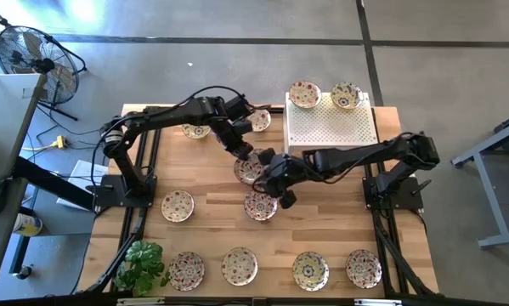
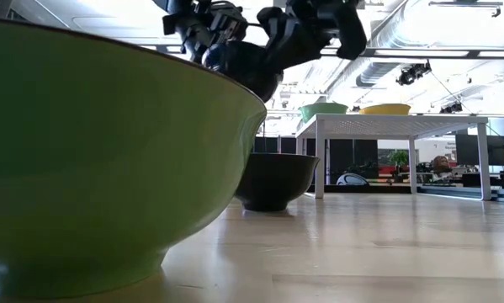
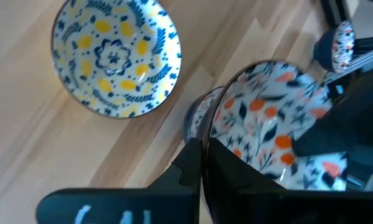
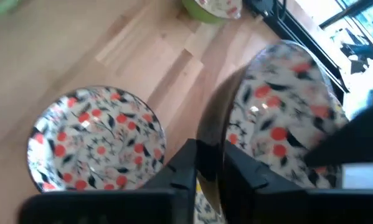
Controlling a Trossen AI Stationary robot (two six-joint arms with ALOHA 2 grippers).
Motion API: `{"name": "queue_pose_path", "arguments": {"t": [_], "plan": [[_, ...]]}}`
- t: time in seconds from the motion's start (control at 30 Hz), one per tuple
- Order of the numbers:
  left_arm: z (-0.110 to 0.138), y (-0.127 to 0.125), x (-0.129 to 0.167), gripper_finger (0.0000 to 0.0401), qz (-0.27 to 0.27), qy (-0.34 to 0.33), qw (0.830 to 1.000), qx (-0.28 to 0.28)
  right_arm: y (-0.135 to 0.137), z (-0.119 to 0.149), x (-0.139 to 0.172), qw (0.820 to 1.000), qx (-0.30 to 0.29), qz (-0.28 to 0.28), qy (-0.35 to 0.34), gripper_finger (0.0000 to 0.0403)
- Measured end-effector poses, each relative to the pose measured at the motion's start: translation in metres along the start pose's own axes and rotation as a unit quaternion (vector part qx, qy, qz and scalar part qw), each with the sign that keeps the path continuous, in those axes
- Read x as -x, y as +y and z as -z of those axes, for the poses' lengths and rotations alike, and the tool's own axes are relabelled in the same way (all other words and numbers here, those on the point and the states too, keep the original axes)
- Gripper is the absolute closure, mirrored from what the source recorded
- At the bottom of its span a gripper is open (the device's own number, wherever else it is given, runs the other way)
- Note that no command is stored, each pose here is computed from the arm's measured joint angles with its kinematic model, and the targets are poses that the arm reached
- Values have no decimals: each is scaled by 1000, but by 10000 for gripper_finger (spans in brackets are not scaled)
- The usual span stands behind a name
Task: Pick & Place Mini bowls
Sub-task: Put the black patterned bowl on the shelf
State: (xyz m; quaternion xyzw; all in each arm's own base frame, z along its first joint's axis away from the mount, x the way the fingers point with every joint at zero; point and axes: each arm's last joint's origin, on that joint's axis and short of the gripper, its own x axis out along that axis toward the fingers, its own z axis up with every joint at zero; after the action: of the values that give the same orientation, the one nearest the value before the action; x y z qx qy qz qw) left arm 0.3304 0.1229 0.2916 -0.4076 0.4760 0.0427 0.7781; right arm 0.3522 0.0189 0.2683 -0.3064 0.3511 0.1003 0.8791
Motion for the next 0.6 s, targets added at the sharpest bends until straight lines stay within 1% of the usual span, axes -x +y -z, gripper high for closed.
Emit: {"name": "queue_pose_path", "arguments": {"t": [0.07, 0.13, 0.23, 0.3, 0.37, 0.43, 0.53, 0.6], "plan": [[-1, -1, 0, 391, 8, -5, 1000, -4, 1, 0, -1, 1000, -2, -4, -1, 387], [-3, -2, 1, 372, 13, -13, 1000, -11, 1, 1, -1, 1000, -4, -6, 4, 391], [-4, -1, 4, 328, 11, -13, 1000, -10, 1, 2, -1, 1000, -16, 2, 11, 386], [-6, -1, 11, 296, 8, -15, 1000, -13, 1, 3, -1, 1000, -21, 4, 18, 392], [-8, -2, 23, 267, 2, -25, 999, -26, 1, 4, -1, 999, -28, 6, 23, 397], [-12, -2, 32, 246, -13, -42, 998, -44, 1, 5, 0, 999, -34, 4, 28, 396], [-8, 1, 52, 237, -60, -69, 995, -43, 3, 6, 1, 998, -47, -4, 34, 397], [-4, -2, 65, 246, -88, -105, 989, -52, 2, 6, 4, 998, -54, -5, 36, 398]]}}
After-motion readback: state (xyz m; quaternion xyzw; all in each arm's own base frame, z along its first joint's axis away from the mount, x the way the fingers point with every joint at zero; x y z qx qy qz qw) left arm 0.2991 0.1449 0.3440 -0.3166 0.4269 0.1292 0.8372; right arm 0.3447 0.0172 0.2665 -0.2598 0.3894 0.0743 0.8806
